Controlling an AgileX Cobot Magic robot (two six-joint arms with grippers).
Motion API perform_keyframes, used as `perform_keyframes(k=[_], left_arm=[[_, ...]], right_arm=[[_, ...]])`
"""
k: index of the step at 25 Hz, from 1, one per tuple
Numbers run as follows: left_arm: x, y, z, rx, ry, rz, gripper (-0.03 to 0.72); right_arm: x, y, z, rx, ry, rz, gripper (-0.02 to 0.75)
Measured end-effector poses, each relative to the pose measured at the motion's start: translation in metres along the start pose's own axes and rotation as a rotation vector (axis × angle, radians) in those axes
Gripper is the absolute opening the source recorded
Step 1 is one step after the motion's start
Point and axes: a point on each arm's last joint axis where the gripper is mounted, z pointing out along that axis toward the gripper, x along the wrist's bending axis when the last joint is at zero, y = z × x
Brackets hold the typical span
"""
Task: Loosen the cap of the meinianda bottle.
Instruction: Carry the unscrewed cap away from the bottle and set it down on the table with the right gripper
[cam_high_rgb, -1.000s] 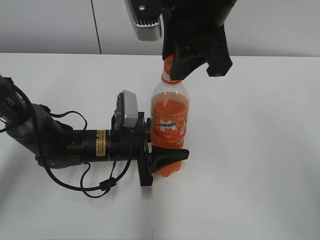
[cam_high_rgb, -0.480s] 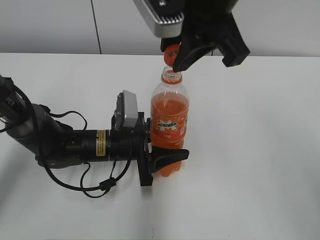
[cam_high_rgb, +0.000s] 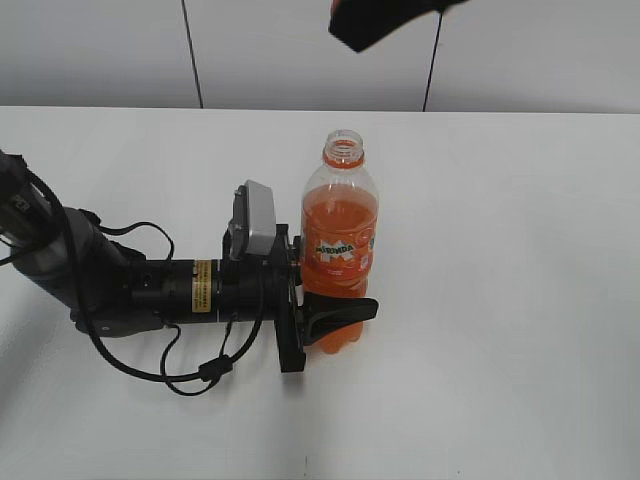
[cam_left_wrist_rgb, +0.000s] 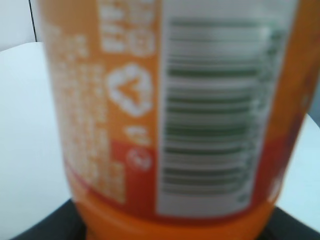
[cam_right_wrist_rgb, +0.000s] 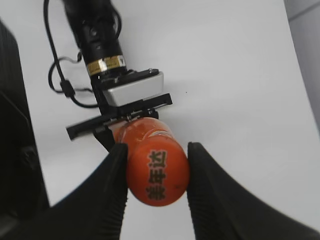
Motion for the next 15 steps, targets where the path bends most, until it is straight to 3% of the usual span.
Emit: perform_keyframes(k=[4,7,10,15], left_arm=[[0.0,0.0,0.0,0.0,0.0,0.0,0.384],[0.0,0.0,0.0,0.0,0.0,0.0,0.384],[0.0,0.0,0.0,0.0,0.0,0.0,0.384],[0.0,0.0,0.0,0.0,0.0,0.0,0.384]], right_arm=[[-0.002,0.004,-0.01,-0.031,-0.022,0.431,0.272],[-0.002,0.004,-0.011,-0.032,-0.025,0.645,0.272],[-0.006,0.001,-0.011,-0.017,-0.075,0.766,0.272],[-0.013,-0.005,-0.012,0.013,-0.173,0.775,0.271]])
